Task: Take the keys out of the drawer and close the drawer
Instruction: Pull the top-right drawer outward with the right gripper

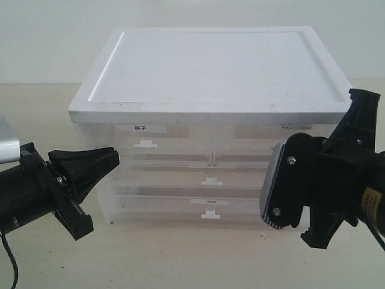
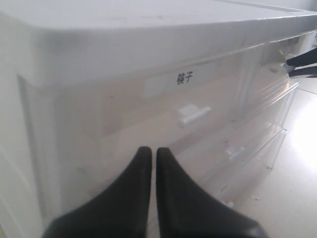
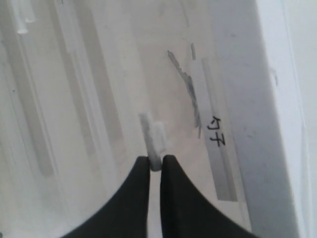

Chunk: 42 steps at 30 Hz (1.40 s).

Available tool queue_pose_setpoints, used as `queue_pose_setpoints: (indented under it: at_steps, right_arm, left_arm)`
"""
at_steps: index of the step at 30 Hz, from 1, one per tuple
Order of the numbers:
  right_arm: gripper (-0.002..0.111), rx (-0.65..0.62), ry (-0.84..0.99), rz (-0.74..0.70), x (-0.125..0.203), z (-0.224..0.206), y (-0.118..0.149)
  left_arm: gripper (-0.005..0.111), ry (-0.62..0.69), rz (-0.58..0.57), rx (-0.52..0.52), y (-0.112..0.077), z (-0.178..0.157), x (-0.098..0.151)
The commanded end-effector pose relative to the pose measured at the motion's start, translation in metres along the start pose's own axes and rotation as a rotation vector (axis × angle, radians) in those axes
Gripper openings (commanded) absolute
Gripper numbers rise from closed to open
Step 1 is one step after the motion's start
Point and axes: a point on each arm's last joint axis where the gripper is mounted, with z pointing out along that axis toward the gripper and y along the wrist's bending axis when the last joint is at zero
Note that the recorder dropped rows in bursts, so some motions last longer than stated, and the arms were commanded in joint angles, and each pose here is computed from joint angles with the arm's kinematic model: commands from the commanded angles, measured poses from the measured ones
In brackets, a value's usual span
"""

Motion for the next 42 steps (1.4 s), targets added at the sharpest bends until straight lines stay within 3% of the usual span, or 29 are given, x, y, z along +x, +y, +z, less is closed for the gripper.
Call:
queue_pose_setpoints:
  at_steps: [1, 15, 30, 42]
  right_arm:
    - [0.000, -0.061, 0.008, -0.014, -0.001, 0.008, 0.009]
    - [0.000, -0.125, 0.011, -0.159, -0.014, -0.007, 0.029]
    - [0.000, -0.110, 0.047, -0.289, -0.030, -0.056, 0.059]
    - [0.000, -0.172, -0.113, -0.228, -0.031, -0.086, 0.053]
  left_arm:
    - [0.005, -0.009, 0.003, 0.013, -0.001, 0.001, -0.001]
    - [0.005, -0.016, -0.001, -0.017, 0.001, 0.001, -0.002]
    - [0.005, -0.023, 0.006, -0.012, 0.002, 0.004, -0.004]
    - [0.005, -0.022, 0.006, -0.010, 0.002, 0.004, -0.003]
